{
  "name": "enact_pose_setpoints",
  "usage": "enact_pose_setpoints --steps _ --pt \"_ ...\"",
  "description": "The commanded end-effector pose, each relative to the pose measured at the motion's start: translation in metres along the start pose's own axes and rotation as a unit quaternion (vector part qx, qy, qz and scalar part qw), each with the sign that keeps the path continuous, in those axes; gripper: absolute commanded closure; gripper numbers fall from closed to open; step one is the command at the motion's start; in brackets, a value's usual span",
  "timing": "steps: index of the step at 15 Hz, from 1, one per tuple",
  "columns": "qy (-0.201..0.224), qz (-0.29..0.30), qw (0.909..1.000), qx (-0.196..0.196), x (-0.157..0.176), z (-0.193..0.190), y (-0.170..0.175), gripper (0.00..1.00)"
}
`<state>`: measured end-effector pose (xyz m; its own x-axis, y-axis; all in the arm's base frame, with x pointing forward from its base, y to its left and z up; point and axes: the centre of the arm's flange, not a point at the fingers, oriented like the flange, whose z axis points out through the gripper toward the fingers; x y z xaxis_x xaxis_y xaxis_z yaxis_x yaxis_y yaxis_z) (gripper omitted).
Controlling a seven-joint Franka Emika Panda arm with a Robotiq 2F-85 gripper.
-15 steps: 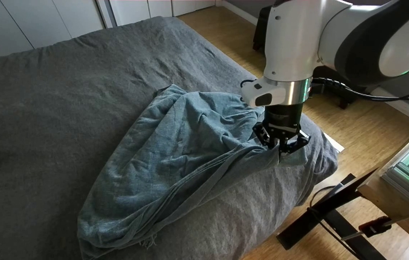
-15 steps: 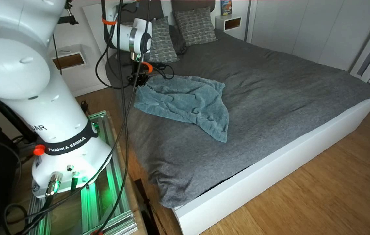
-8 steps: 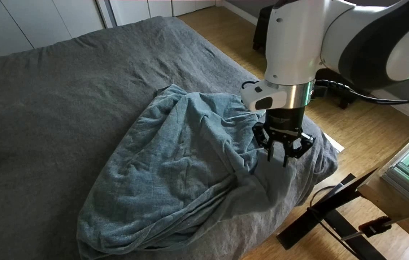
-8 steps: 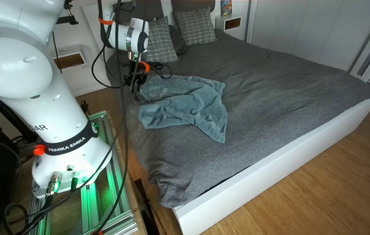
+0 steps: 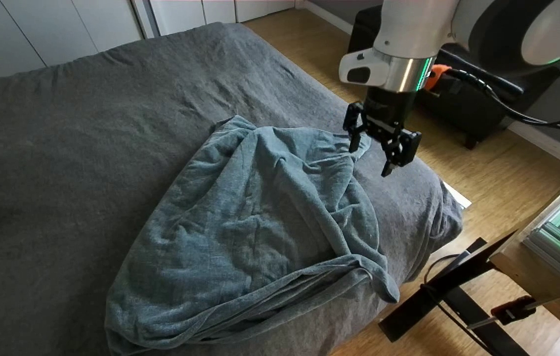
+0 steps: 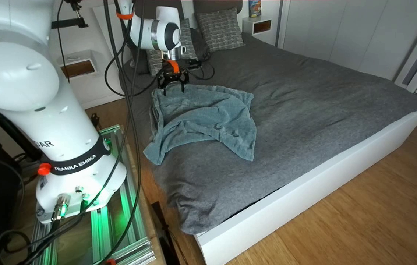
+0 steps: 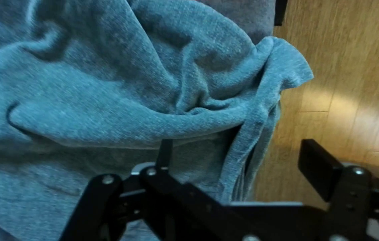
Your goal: Move the grey blanket on the bed to the left
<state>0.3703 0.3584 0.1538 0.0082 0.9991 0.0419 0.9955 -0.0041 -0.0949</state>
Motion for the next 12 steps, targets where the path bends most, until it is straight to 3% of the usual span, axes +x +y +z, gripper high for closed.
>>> enact_pose_setpoints --steps 1,5,6,8,12 --pt "-0.010 0.082 0.9950 -0.056 -0.028 -0.027 -0.006 0.00" --pt "-0.006 0.151 0.9804 -0.126 -0.044 -0.051 0.002 0.00" --pt "0.002 0.125 0.9886 -0.083 -0.037 -0.041 0.016 0.00" --pt "0.001 0.142 0.9842 -0.105 -0.042 -0.053 0.016 0.00" --pt "0.002 0.147 0.9830 -0.110 -0.043 -0.056 0.013 0.00"
